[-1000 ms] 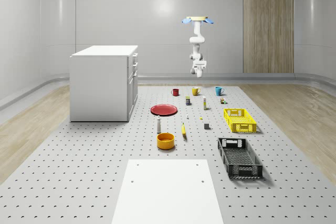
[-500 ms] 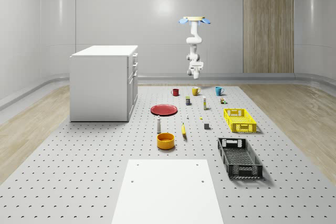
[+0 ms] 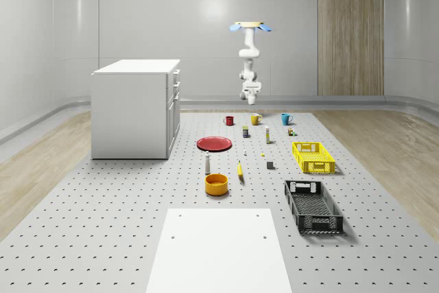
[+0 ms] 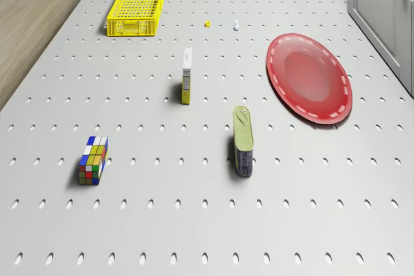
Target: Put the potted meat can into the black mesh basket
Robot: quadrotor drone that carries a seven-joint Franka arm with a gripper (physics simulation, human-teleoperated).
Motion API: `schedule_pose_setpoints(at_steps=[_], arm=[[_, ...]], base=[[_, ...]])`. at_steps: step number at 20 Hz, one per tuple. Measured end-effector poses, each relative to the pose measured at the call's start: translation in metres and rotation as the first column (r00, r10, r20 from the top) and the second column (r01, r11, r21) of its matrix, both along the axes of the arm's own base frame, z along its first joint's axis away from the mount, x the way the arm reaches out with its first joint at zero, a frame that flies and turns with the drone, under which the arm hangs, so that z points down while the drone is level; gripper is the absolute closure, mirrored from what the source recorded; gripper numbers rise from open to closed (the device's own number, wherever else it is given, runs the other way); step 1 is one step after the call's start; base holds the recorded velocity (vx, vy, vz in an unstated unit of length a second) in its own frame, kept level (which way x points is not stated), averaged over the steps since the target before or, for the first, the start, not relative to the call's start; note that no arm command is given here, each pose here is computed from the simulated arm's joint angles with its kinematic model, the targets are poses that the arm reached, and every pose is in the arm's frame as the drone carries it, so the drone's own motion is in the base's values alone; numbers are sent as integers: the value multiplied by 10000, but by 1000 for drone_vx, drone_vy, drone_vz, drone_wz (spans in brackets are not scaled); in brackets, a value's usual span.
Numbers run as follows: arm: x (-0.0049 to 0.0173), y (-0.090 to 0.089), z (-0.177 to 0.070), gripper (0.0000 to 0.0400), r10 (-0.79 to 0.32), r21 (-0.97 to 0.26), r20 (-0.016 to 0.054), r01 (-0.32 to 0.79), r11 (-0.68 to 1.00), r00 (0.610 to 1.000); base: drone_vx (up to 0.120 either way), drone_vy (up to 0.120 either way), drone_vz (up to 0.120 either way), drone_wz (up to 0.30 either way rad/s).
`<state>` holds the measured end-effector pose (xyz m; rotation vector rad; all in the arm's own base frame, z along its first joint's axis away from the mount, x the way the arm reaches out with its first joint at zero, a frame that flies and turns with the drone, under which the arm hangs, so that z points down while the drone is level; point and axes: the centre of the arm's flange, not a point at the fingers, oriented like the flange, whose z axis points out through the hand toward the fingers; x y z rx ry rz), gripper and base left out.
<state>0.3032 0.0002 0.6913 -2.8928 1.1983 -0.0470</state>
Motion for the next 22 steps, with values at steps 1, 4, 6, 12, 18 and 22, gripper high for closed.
schedule_pose_setpoints(at_steps=[1,4,6,12,18,22], arm=[[-1,0,0,0,0,-4,8,0,10000,10000],[-3,2,0,0,0,-22,30,0,10000,10000],[-5,4,0,0,-1,-39,46,1,10000,10000],[-9,15,0,0,-2,-148,91,4,9999,10000],[-14,45,-1,0,-6,-449,136,13,9990,9999],[-16,90,-5,0,-12,-904,167,27,9959,9999]], base=[[120,-120,0,0],[120,-120,0,0],[120,-120,0,0],[120,-120,0,0],[120,-93,0,0],[120,0,0,0]])
